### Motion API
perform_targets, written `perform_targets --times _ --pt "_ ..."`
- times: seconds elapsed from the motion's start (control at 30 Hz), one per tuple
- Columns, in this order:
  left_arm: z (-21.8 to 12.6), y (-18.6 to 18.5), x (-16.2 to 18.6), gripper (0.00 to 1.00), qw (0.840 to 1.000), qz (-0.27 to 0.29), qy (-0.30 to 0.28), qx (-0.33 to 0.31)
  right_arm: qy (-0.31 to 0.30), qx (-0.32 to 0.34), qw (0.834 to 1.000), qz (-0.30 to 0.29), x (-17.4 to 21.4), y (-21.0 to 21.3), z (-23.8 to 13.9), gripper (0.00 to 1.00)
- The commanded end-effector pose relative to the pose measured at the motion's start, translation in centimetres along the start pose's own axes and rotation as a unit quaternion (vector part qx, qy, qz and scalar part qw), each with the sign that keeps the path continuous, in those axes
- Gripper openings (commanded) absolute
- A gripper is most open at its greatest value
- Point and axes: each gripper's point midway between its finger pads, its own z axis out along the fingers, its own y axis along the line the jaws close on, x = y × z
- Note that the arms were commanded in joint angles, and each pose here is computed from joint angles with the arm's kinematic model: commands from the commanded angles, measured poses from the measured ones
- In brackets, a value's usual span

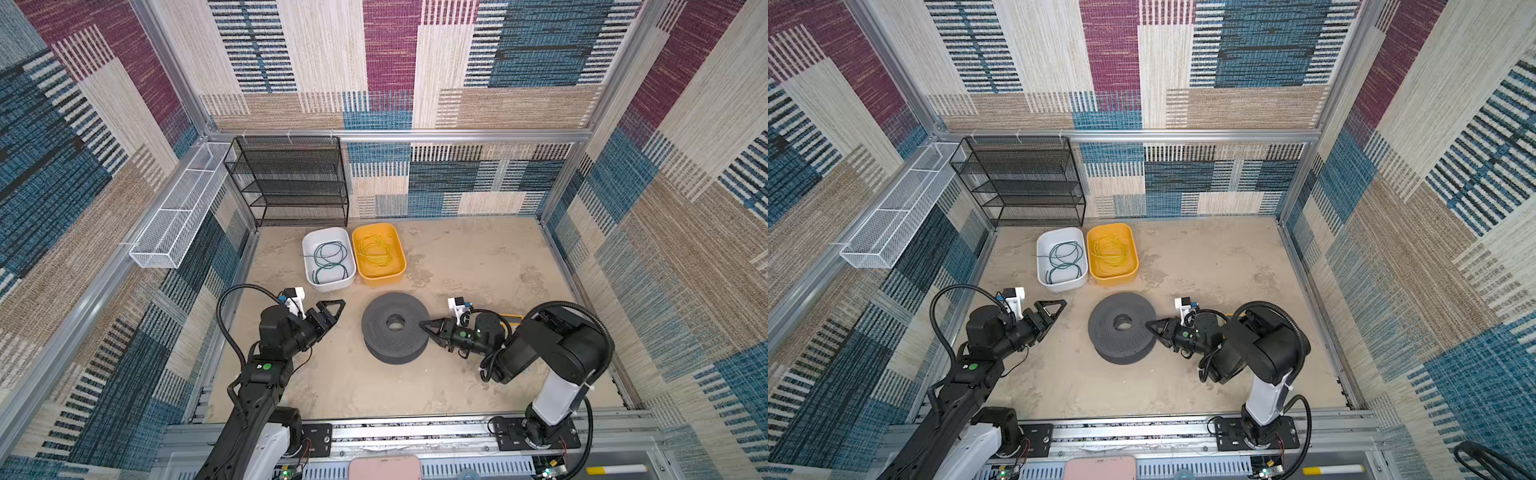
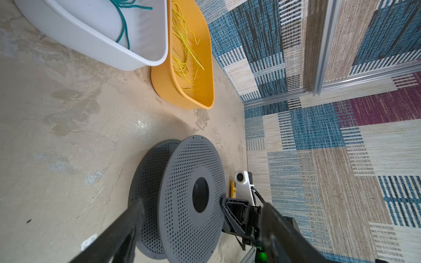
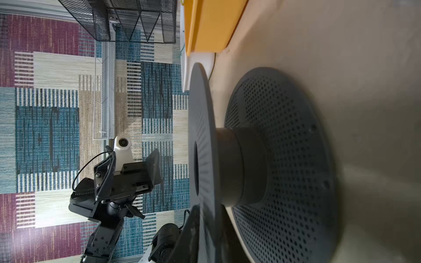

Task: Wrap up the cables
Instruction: 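Drag the grey spool toward the robot with the right gripper, then release, then move the left gripper over the white tray while the right arm approaches the trays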

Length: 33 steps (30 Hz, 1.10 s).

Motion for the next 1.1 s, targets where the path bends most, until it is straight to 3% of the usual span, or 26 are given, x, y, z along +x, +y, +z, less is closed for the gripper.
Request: perform_targets --times 0.0,0.1,0.23,0.37,0.43,0.7,0.9,1.07 --pt "-0.1 -1.4 -0.4 0.84 0.999 0.030 0.000 0.023 -0.007 -0.007 1.000 -0.012 -0.4 0.5 0.3 0.33" --pt "-0.4 -1.8 -0.4 0.88 0.999 0.040 0.000 0.022 -0.016 0.021 1.000 -0.015 -0.5 -0.3 -0.1 0.55" --pt "-1.0 -1.5 -0.8 0.98 0.999 0.048 -0.017 0.005 -0.024 0.109 0.993 -0.027 -1.1 -2.6 -0.5 0.74" --pt "-1.4 -1.5 -1.0 1.00 0.998 0.051 -0.025 -0.004 -0.035 0.171 0.983 -0.050 -2.2 -3.9 -1.2 0.84" --pt "-1.4 -1.6 -1.0 1.00 0.998 0.053 -0.022 -0.005 -0.038 0.188 0.980 -0.058 -2.5 -4.2 -1.6 1.00" --pt "-2.0 -1.9 -1.1 0.98 0.997 0.071 -0.014 -0.027 -0.035 0.255 0.958 -0.125 -2.9 -4.2 -3.7 0.99" --pt "-2.3 -1.7 -1.6 0.96 0.996 0.074 -0.018 -0.049 -0.064 0.285 0.932 -0.213 -5.1 -0.4 -5.4 0.99" --pt "-3.0 -1.0 -2.0 0.94 0.993 0.079 -0.024 -0.087 -0.090 0.269 0.920 -0.271 -7.0 4.1 -5.4 0.89"
